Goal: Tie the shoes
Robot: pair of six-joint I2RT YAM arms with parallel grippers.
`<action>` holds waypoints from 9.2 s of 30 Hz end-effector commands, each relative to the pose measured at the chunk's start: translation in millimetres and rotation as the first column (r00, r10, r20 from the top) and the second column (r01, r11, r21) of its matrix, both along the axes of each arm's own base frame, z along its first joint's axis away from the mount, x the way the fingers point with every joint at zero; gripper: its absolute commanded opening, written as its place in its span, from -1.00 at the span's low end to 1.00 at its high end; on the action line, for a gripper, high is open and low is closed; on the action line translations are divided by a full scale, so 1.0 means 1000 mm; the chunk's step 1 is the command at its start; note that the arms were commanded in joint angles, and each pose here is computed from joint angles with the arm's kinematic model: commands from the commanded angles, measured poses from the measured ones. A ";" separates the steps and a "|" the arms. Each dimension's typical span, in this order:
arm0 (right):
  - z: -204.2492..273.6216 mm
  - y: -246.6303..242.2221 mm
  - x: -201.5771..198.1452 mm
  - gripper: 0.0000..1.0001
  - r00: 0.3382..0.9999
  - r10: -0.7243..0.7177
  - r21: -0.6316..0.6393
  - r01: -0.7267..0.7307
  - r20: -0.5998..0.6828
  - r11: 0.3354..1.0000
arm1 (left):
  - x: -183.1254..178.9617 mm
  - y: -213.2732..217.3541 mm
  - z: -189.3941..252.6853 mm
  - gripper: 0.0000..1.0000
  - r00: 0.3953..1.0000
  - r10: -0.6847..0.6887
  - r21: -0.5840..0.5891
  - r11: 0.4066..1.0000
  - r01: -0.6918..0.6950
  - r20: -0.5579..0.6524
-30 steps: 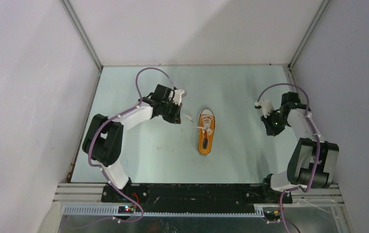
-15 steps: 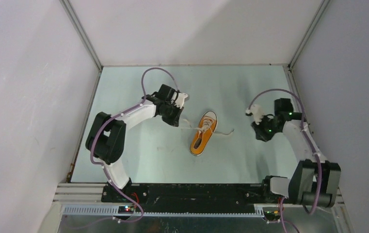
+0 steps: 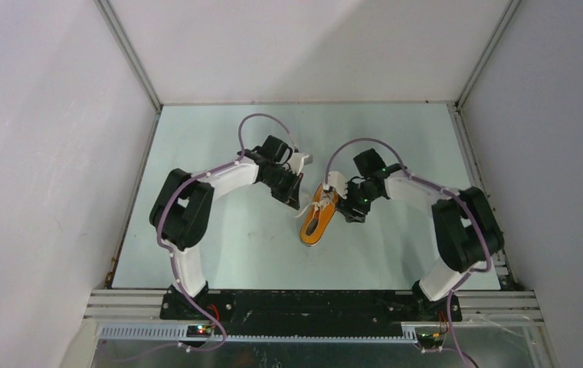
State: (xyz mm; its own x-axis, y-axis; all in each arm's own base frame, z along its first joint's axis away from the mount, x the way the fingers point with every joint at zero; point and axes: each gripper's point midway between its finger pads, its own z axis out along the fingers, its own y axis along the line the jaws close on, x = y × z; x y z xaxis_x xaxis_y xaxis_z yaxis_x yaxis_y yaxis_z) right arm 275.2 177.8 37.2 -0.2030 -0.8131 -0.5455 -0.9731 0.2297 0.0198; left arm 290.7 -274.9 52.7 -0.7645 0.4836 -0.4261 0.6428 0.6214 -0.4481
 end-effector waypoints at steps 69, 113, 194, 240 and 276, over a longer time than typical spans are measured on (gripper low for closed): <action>0.118 -0.010 -0.001 0.01 0.969 -0.157 0.155 0.129 0.189 0.980 | -0.023 0.004 0.034 -1.00 0.998 -0.027 -0.010 1.000 0.027 0.057; 0.107 0.164 -0.031 -1.00 0.754 0.396 0.078 -0.506 0.525 0.859 | -0.024 0.008 0.055 -0.17 0.996 -0.003 -0.218 0.976 -0.016 -0.088; 0.118 0.114 0.021 -0.36 1.000 0.002 0.257 -0.010 0.030 0.966 | 0.005 -0.038 0.092 -1.00 0.940 0.083 -0.542 0.832 0.116 0.330; 0.123 0.092 0.032 -1.00 0.814 -0.356 0.253 0.503 -0.459 0.826 | 0.012 -0.090 0.091 0.34 0.776 0.010 -0.523 0.745 0.415 0.630; 0.116 0.075 0.045 -1.00 0.723 -0.457 0.223 0.630 -0.517 0.744 | -0.005 -0.100 0.063 -0.24 0.814 -0.024 -0.524 0.754 0.396 0.581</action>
